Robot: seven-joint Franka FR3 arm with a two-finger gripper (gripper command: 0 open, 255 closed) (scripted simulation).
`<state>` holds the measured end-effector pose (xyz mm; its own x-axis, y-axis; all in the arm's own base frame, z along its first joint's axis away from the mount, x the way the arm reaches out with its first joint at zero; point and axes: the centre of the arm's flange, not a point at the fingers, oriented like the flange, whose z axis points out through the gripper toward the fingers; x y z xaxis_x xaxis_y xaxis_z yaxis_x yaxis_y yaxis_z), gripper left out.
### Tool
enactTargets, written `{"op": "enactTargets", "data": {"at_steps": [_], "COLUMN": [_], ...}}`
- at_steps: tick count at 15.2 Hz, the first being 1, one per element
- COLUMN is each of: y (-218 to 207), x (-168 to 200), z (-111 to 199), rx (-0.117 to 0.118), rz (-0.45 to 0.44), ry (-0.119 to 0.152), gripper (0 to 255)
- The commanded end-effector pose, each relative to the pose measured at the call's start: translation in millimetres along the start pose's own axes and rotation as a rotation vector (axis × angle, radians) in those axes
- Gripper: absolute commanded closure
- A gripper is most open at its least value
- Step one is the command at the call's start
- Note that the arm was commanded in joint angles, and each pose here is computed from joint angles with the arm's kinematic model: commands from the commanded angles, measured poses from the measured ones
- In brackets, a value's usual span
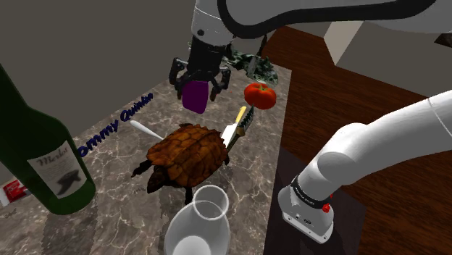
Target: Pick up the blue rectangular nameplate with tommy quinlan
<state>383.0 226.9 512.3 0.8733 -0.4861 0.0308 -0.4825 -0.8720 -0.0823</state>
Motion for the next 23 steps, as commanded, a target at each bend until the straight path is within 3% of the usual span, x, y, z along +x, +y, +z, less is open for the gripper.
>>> {"op": "enactTargets", "data": {"at_steps": [1, 18, 23], "y": [-21, -214, -219], "x": [1, 68, 71], "z": [13, 107, 132], "rx": [-0.001, -0.026, -0.027], "rz": [0.051, 0.439, 0.453], "ry": [0.009, 0.096, 0.099], "gripper": [0, 0, 0]}}
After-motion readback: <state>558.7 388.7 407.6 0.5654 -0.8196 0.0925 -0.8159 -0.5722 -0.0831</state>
